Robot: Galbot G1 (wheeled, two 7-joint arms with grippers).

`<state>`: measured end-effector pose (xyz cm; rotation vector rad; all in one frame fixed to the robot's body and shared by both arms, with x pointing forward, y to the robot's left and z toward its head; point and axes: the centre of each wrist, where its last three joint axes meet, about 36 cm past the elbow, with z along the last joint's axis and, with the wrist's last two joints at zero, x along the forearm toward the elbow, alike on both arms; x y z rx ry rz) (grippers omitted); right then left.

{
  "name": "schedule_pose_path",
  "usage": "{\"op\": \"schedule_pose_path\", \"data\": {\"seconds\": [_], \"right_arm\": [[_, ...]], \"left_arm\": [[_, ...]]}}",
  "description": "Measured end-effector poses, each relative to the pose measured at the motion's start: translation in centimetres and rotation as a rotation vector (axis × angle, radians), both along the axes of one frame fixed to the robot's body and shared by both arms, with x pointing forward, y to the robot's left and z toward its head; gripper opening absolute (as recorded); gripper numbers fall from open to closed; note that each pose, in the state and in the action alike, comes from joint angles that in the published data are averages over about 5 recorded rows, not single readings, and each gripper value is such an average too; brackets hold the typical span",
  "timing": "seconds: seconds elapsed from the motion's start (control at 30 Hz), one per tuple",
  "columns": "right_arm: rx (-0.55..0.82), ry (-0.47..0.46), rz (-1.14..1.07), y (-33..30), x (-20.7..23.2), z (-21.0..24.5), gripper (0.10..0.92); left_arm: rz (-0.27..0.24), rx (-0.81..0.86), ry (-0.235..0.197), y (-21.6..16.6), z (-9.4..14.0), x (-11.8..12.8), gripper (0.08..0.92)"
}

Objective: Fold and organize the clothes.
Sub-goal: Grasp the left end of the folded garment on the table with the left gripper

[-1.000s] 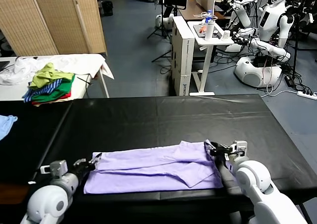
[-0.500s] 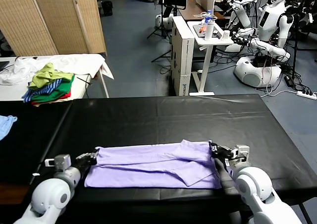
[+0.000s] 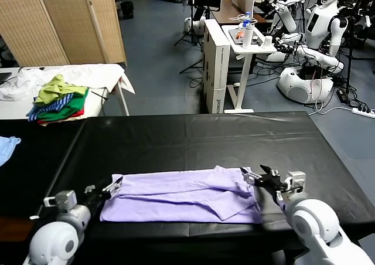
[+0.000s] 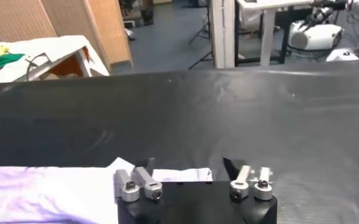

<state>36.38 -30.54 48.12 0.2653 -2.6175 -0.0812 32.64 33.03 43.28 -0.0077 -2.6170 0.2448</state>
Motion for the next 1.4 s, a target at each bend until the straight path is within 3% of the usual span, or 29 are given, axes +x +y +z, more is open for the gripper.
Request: {"op": "schedule_pose_path", "data": {"seconds": [0.37, 0.47, 0.8, 1.07, 1.27, 1.4], "right_arm": [[-0.01, -0.015, -0.019, -0.6, -1.7, 1.0, 0.907], [-0.012, -0.017, -0.019, -0.5, -1.9, 1.1, 0.907], [-0.018, -0.025, -0.016, -0.4, -2.3, 1.6, 0.907], [-0.016, -0.036, -0.014, -0.4, -2.0, 1.8, 0.907], [-0.01, -0.04, -0.016, -0.3, -2.1, 1.8, 0.907], [-0.005, -0.049, -0.022, -0.4, -2.3, 1.9, 0.907]], "left_arm": [[0.063, -0.04, -0.003, -0.6, -1.5, -2.5, 0.907], [0.071, -0.044, -0.002, -1.2, -1.8, -2.8, 0.873], [0.091, -0.073, 0.009, -2.3, -3.3, -3.4, 0.624], [0.095, -0.102, 0.011, -3.0, -3.1, -3.8, 0.321], [0.092, -0.061, 0.0, -3.2, -3.0, -3.8, 0.199], [0.083, 0.034, -0.035, -2.9, -2.9, -3.8, 0.18]]}}
